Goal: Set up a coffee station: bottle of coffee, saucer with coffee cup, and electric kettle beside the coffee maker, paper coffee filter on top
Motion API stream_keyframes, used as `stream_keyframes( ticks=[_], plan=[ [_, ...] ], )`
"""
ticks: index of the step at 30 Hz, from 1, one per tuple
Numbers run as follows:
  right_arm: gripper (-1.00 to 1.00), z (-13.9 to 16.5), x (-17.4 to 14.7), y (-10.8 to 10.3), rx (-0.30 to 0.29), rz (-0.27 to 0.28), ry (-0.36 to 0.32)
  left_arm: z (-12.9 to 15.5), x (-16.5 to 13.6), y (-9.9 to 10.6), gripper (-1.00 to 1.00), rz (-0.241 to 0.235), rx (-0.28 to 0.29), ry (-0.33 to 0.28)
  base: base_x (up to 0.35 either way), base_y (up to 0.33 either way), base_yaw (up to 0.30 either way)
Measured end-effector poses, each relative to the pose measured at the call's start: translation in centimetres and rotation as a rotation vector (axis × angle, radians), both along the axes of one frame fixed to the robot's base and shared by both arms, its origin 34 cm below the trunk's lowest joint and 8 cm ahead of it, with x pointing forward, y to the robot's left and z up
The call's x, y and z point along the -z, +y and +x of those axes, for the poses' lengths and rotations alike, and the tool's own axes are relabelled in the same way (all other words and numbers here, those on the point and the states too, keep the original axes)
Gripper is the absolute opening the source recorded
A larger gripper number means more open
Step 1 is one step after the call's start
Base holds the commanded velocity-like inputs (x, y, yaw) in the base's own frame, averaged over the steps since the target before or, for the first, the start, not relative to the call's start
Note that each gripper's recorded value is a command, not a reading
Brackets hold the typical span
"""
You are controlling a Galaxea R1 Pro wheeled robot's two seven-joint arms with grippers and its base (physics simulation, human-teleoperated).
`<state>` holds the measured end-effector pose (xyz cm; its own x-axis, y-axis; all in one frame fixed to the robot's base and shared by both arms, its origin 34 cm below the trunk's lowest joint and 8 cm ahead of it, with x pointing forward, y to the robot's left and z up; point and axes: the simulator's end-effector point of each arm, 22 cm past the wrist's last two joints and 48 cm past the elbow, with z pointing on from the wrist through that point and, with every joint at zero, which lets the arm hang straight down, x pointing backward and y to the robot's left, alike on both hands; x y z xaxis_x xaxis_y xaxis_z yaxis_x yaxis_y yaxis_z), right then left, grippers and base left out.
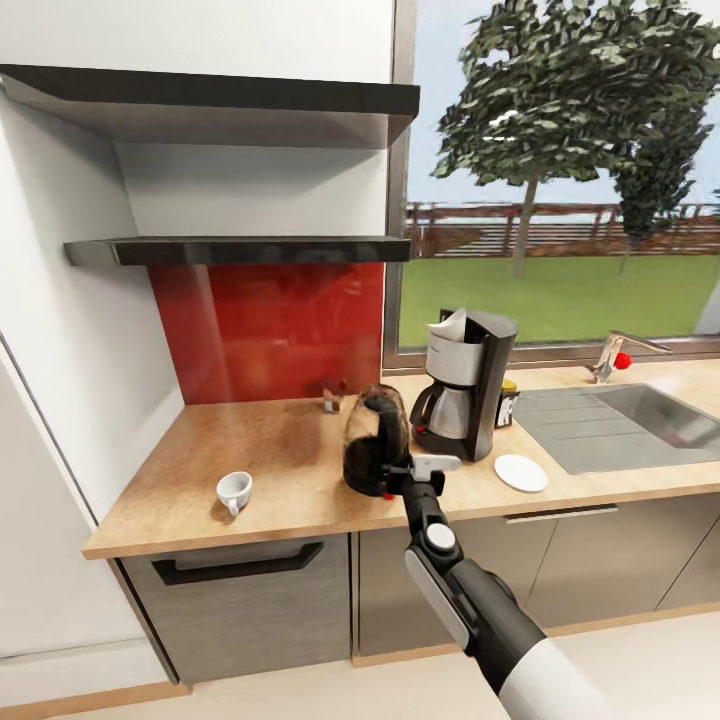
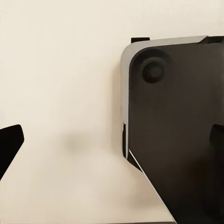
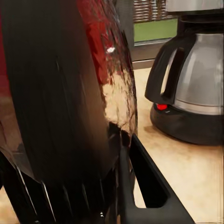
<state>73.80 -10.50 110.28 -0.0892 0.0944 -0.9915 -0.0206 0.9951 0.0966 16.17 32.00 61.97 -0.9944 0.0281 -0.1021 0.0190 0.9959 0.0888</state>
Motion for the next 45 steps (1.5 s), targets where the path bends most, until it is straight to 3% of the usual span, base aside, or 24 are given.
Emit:
stream_keyframes(
  ticks=[18,23,27,45],
  plan=[
    [-1.00,-0.1,2.9,-0.9,0.023,-0.023,0.048,-0.1,0.0,0.1,1.00,0.002,0.000,0.002,0.000,0.000,0.000],
    [-1.00,0.0,2.7,-1.3,0.033,-0.014,0.018,-0.1,0.0,0.0,1.00,0.000,0.000,0.002,0.000,0.000,0.000],
    [-1.00,-0.1,3.4,-1.4,0.038,-0.016,0.031,-0.1,0.0,-0.1,1.00,-0.001,0.001,0.002,0.000,0.000,0.000],
    [-1.00,-0.2,4.4,-1.7,0.042,-0.030,0.048,-0.1,0.0,-0.1,1.00,-0.002,-0.001,0.002,0.134,0.000,0.000]
  ],
)
